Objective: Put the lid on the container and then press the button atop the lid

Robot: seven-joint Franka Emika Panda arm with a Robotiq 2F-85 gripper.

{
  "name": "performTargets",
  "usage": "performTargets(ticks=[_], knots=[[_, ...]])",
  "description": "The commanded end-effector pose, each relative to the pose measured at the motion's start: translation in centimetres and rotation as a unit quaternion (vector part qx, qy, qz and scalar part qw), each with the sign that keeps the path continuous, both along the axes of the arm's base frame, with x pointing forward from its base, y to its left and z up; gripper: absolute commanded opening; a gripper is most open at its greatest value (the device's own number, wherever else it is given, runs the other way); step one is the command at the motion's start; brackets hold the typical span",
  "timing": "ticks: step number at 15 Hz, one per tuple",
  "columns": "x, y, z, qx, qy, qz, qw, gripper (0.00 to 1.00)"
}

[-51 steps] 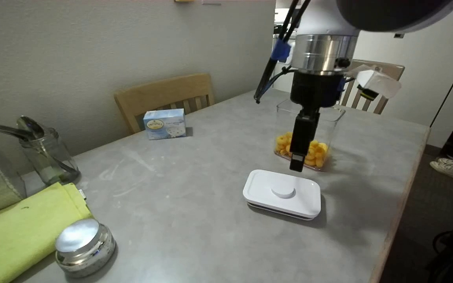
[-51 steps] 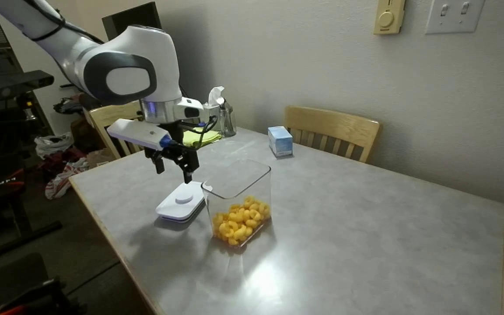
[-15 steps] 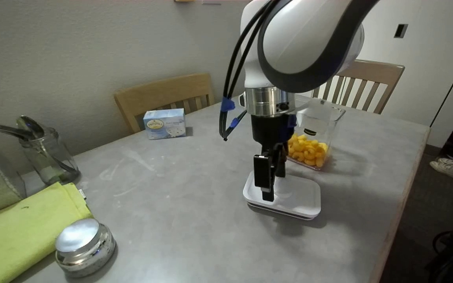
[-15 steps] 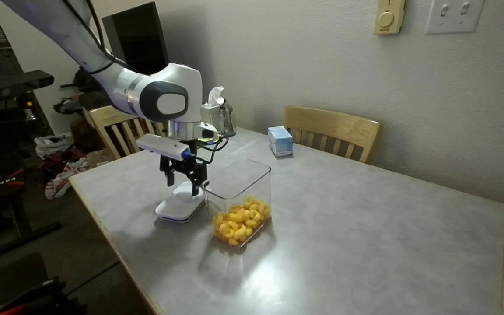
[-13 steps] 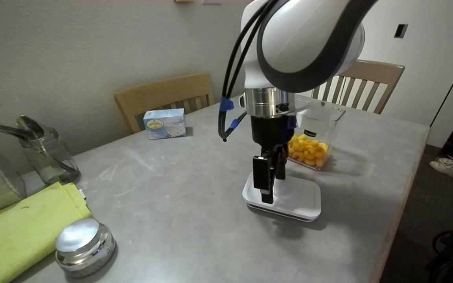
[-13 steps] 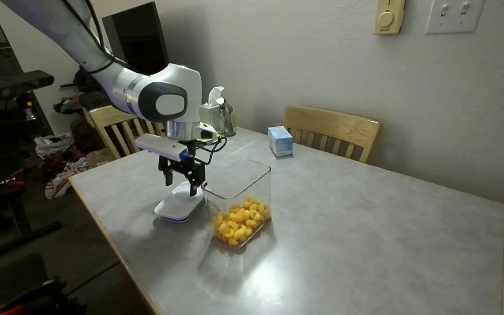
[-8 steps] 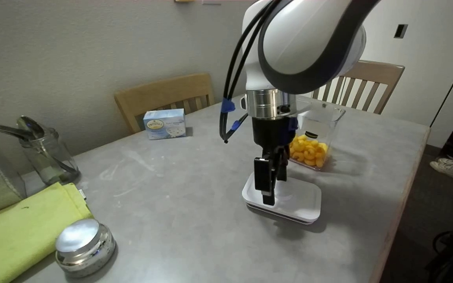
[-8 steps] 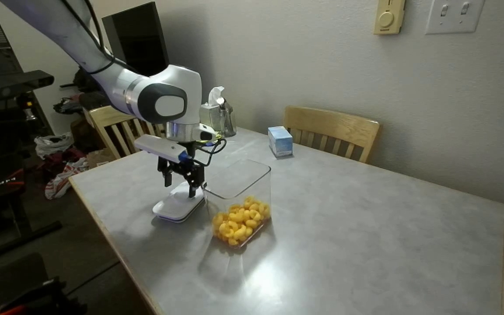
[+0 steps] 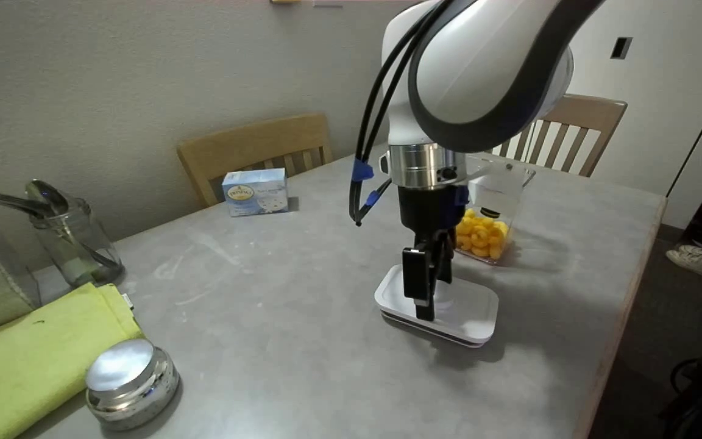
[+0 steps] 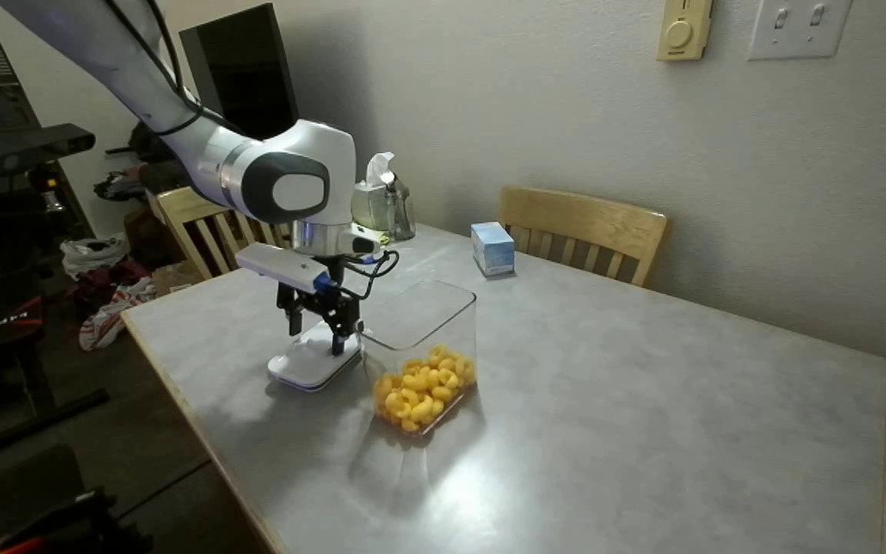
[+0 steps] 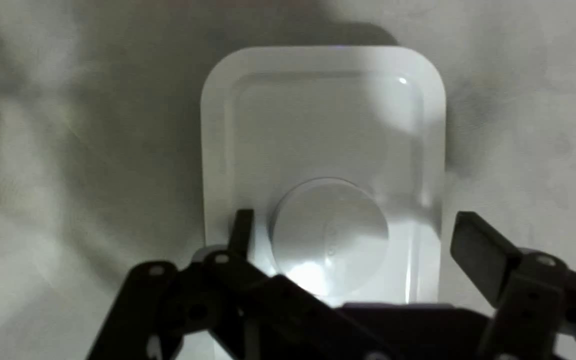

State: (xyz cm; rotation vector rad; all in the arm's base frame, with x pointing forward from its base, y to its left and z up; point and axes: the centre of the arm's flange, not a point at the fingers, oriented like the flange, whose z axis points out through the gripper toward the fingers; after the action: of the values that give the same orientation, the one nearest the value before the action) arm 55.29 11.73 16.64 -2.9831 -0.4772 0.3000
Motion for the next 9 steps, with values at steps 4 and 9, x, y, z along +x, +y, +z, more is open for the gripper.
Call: performTargets(ticks=[4,9], knots=[[-0.37,-0.56,0.20,0.005,-0.017,0.011,0.9998,1.00],[-0.12,-0.42,0.45,0.012,-0.025,0.015,0.9995,0.75]])
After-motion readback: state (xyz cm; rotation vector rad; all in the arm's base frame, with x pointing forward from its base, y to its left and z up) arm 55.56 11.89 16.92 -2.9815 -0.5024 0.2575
